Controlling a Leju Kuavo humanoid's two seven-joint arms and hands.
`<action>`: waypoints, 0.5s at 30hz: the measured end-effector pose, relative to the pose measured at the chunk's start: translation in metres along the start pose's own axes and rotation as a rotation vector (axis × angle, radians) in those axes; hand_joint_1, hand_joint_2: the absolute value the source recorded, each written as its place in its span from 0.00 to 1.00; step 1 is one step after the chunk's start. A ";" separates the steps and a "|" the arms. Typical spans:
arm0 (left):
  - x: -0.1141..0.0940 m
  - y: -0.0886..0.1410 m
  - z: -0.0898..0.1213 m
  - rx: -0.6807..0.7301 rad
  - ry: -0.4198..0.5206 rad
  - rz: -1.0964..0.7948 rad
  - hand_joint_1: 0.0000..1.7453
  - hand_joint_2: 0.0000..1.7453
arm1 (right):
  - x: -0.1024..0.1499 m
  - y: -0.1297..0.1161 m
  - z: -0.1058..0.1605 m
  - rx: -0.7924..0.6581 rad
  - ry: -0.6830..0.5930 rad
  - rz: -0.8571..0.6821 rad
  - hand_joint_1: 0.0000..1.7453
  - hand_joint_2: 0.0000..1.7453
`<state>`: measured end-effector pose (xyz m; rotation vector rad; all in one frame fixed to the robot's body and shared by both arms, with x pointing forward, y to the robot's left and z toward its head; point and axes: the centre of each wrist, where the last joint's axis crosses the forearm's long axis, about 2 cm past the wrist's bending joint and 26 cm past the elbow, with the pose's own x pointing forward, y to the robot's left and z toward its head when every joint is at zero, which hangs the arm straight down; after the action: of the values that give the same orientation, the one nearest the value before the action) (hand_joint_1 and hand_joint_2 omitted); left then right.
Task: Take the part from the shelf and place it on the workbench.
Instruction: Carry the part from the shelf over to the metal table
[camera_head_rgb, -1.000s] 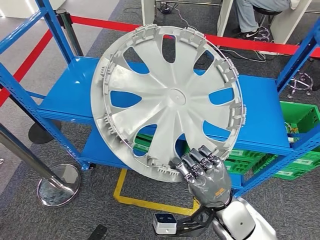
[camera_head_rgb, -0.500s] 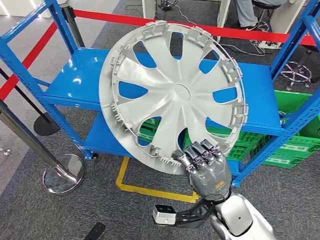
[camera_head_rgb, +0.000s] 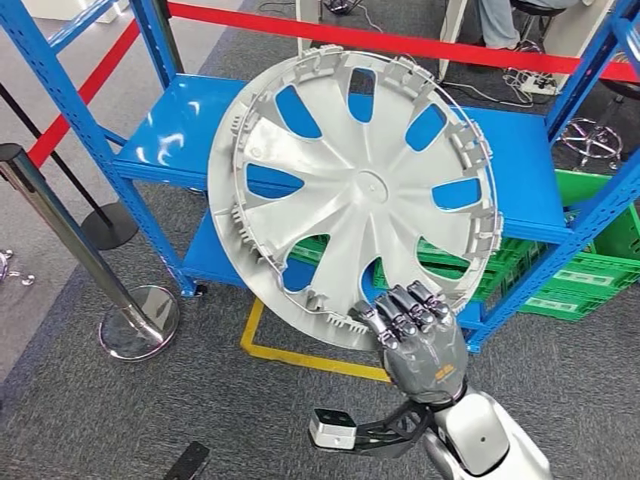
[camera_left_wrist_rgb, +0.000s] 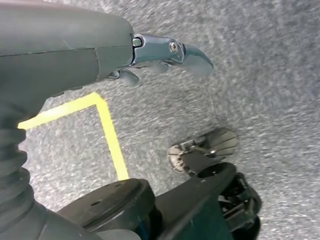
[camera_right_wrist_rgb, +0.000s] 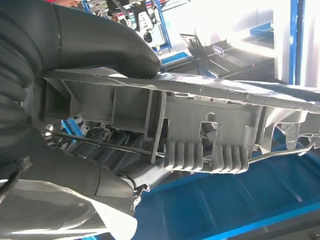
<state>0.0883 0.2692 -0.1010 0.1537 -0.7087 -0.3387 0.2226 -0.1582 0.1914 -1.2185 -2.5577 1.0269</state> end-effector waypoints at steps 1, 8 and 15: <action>0.000 0.000 0.000 0.000 0.000 0.000 0.00 1.00 | 0.000 0.000 0.000 0.000 0.000 0.001 1.00 1.00; -0.003 0.000 0.002 0.001 0.009 -0.008 0.00 1.00 | -0.001 0.000 -0.001 -0.002 0.001 0.001 1.00 1.00; 0.000 0.001 0.000 0.001 0.002 -0.011 0.00 1.00 | 0.000 0.000 -0.001 -0.003 0.001 -0.001 1.00 1.00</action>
<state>0.0884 0.2698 -0.1010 0.1591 -0.7058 -0.3491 0.2232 -0.1580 0.1920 -1.2177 -2.5591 1.0225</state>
